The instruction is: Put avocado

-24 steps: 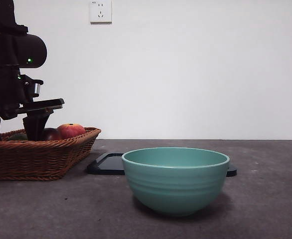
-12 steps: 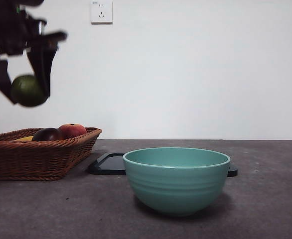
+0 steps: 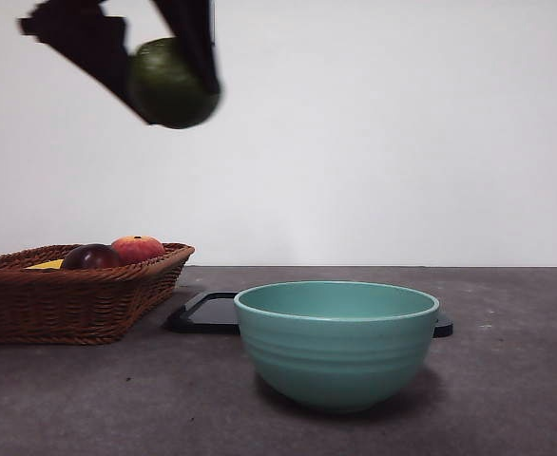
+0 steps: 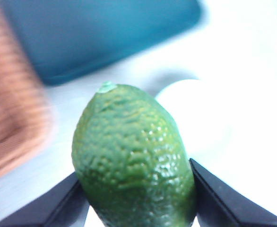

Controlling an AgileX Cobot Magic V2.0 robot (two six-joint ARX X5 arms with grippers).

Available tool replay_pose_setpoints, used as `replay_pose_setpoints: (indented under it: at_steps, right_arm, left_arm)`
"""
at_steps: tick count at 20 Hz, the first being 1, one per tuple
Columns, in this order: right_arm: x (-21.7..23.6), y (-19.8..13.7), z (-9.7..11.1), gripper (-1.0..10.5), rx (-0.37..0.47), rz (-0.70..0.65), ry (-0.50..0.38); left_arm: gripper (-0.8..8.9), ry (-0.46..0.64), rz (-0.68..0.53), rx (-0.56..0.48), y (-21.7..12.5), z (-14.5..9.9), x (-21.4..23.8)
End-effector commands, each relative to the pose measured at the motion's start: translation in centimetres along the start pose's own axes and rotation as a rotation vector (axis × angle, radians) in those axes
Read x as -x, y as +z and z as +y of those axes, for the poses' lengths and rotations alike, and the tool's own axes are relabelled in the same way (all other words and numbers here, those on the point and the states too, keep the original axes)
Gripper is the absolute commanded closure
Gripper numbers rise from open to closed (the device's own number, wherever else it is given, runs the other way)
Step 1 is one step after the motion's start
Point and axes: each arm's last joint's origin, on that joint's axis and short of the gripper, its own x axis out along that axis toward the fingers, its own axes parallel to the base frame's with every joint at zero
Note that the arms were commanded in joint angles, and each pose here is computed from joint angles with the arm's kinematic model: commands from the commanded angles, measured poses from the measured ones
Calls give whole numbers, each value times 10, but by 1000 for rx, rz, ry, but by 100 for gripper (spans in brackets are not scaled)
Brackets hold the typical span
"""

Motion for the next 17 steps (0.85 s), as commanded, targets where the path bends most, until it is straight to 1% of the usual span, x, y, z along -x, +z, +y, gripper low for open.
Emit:
replay_pose_setpoints:
  at_steps: [1,3,5,9,12,17]
  right_arm:
    - [3,3,2,344,0,-4,7]
    - [3,2,2,344,-3,3,7]
    - [3,2,2,344,-7,5,7]
    - [3,2,2,344,-8,5,7]
    - [3,2,2,344,-7,5,7]
    - [3,2,2,344,-7,5,7]
  left_arm:
    - [605,-39,-17,-56,6,-19,-11]
    - [605,-58,0,-91,7,-31,-27]
    - [605,-63,41,-117,7,-41,-47]
    - [605,-61,120,-151,5,-56,-96]
    - [605,-49,171,-157,3,-59,-126]
    - [605,-22,249,-153,-3,-56,-156]
